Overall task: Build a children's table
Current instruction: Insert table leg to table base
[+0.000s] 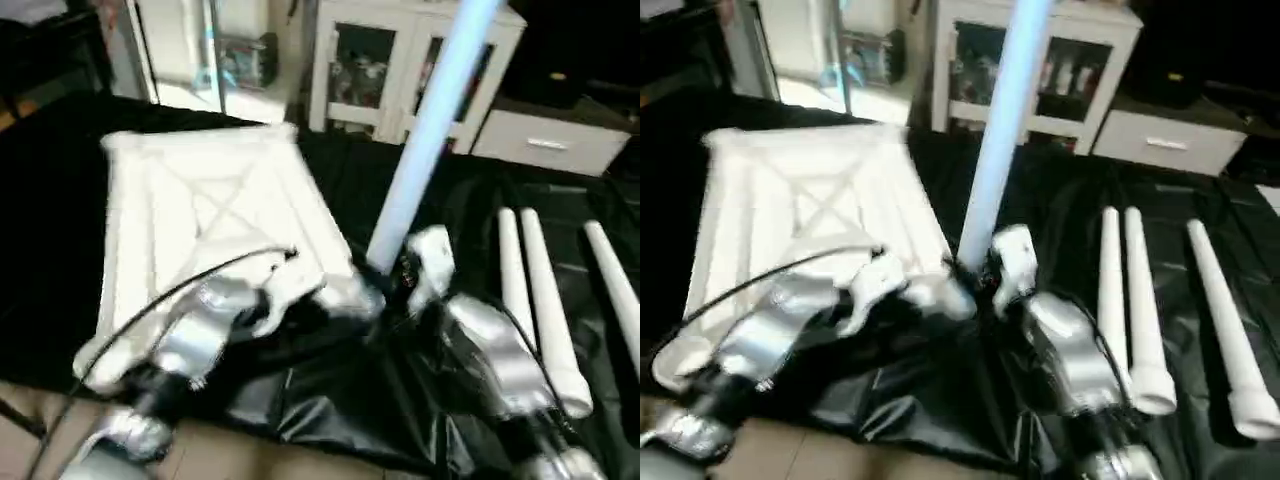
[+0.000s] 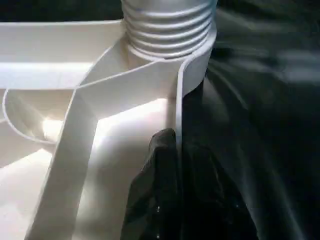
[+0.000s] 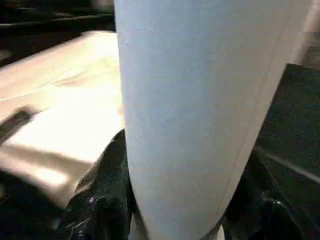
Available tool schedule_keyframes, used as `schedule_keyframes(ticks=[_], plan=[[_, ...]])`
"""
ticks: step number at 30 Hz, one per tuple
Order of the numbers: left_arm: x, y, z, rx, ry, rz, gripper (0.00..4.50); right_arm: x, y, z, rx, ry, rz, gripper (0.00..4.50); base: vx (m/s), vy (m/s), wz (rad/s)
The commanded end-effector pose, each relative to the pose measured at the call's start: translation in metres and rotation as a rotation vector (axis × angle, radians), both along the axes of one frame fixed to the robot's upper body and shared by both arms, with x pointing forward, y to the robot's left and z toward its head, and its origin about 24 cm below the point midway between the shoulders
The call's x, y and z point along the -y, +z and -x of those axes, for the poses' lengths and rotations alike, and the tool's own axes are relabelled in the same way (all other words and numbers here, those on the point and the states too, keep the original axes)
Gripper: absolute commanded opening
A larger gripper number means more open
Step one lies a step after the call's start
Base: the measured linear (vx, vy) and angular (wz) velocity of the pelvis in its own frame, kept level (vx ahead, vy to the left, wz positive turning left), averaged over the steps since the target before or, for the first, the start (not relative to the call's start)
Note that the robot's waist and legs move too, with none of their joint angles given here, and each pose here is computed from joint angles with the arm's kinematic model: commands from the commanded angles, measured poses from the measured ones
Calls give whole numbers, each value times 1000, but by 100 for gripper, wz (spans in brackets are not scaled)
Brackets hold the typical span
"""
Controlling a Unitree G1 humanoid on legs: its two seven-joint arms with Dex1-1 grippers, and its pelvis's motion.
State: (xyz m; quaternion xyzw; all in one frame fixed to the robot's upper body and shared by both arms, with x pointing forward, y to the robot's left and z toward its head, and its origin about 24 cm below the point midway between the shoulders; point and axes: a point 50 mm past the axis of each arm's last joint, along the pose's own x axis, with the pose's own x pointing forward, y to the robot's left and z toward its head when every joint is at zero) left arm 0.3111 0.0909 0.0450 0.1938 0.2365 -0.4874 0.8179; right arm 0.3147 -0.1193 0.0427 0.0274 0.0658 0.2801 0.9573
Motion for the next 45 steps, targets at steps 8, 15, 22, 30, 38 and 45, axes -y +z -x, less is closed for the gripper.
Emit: schedule_keyframes(ticks=[8, 15, 22, 30, 38, 45], plan=[[41, 40, -45, 136, 362, 89, 0, -4, -38, -25, -311, -439, 57, 186, 13, -4, 0], [44, 42, -48, 142, 386, 87, 0, -10, -36, -30, -299, -459, 69, 186, 7, -3, 0], [36, 39, -52, 138, 411, 71, 0, -15, -30, -36, -258, -442, 45, 186, 0, 0, 0], [32, 39, -55, 134, 411, 67, 0, -16, -16, -41, -192, -367, 3, 265, 0, 0, 0], [30, 38, -56, 132, 407, 66, 0, -19, 5, -41, -109, -247, -45, 335, 0, 0, 0], [29, 35, -54, 123, 372, 64, 0, -14, 19, -32, -56, -161, -72, 387, 0, 0, 0]])
